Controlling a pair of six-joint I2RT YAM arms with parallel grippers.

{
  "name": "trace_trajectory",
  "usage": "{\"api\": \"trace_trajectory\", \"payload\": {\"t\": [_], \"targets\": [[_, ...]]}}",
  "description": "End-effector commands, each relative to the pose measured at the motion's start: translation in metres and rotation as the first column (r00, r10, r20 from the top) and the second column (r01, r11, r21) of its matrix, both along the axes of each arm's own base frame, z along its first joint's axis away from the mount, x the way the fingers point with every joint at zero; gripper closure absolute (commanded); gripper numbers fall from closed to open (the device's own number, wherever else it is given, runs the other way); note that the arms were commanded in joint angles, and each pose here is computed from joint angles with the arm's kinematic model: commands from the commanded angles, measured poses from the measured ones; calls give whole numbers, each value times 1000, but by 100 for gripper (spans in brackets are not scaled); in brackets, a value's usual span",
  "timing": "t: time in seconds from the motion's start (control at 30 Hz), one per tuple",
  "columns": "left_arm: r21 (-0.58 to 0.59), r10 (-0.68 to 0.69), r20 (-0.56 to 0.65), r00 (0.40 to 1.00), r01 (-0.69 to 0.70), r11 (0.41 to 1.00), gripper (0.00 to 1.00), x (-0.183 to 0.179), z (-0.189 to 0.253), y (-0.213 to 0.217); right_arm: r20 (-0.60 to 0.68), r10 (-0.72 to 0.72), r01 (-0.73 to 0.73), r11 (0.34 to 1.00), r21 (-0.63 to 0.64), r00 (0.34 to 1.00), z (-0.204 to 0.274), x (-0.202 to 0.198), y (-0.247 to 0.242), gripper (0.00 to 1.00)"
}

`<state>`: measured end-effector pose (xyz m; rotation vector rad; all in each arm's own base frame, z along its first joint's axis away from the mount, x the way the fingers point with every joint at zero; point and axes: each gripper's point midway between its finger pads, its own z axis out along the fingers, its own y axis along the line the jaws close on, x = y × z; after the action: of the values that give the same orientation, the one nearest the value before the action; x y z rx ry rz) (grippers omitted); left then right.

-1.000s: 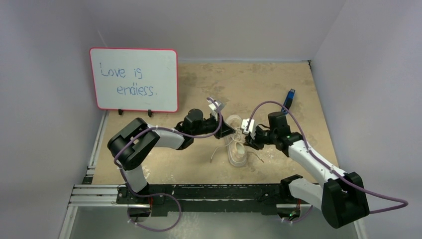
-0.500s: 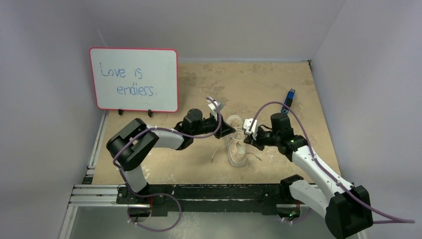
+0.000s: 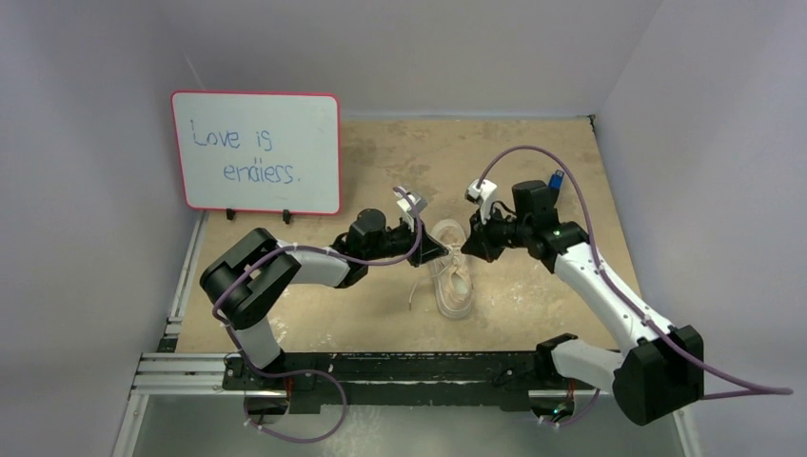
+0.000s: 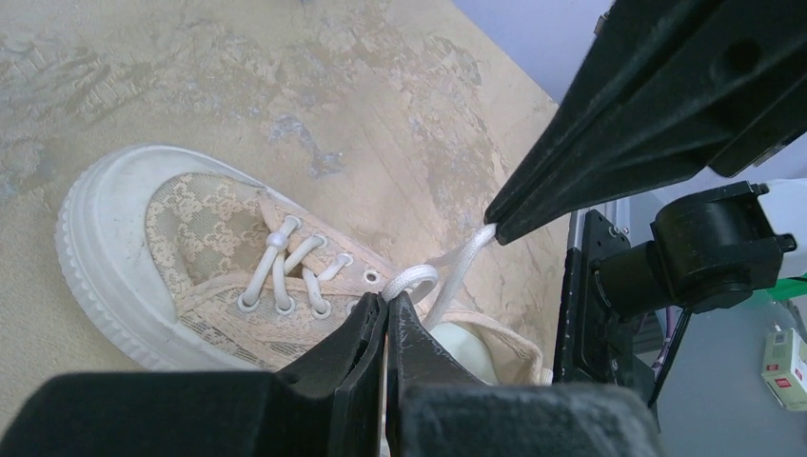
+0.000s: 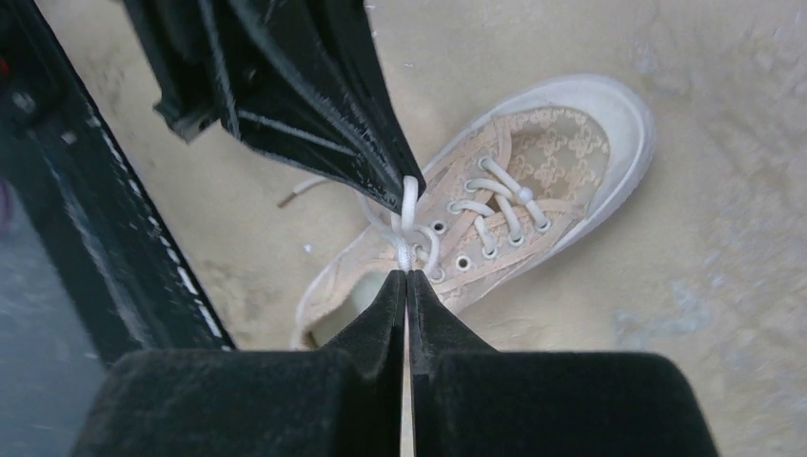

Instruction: Tie the shoes

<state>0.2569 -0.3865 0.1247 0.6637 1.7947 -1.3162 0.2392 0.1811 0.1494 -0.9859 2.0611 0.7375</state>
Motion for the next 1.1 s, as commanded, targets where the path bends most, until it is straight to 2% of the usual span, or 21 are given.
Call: {"api": "trace_trajectory", "payload": {"t": [0.0,0.13,0.3,0.37,0.53,0.77,0.97,1.07], "targets": [[-60,8,100,995,-2,998,100,10,37,-4,-362,-234,247,969,-11,902,0,-15,3,100],[-65,13,88,996,-7,998,100,9,38,-5,-446,-252,302,953,42,859,0,-33,14,100],[-39,17,94,995,-13,999,100,-4,41,-2,-507,-373,438,899,11,777,-6,-47,2,100],[-18,31,109,994,-29,999,100,-15,39,0,-527,-377,456,890,22,762,-10,-48,4,100],[4,79,150,986,-81,997,100,-42,34,13,-536,-460,499,863,-82,708,-26,-42,-8,100],[54,69,140,988,-78,995,100,-52,12,15,-523,-544,549,820,-163,656,-39,-37,-20,100],[109,40,150,988,-57,992,100,-58,-4,11,-479,-594,594,786,-173,646,-45,-27,-29,100],[132,28,144,989,-47,990,100,-68,-10,10,-489,-541,570,815,-104,685,-40,-20,-17,100]]}}
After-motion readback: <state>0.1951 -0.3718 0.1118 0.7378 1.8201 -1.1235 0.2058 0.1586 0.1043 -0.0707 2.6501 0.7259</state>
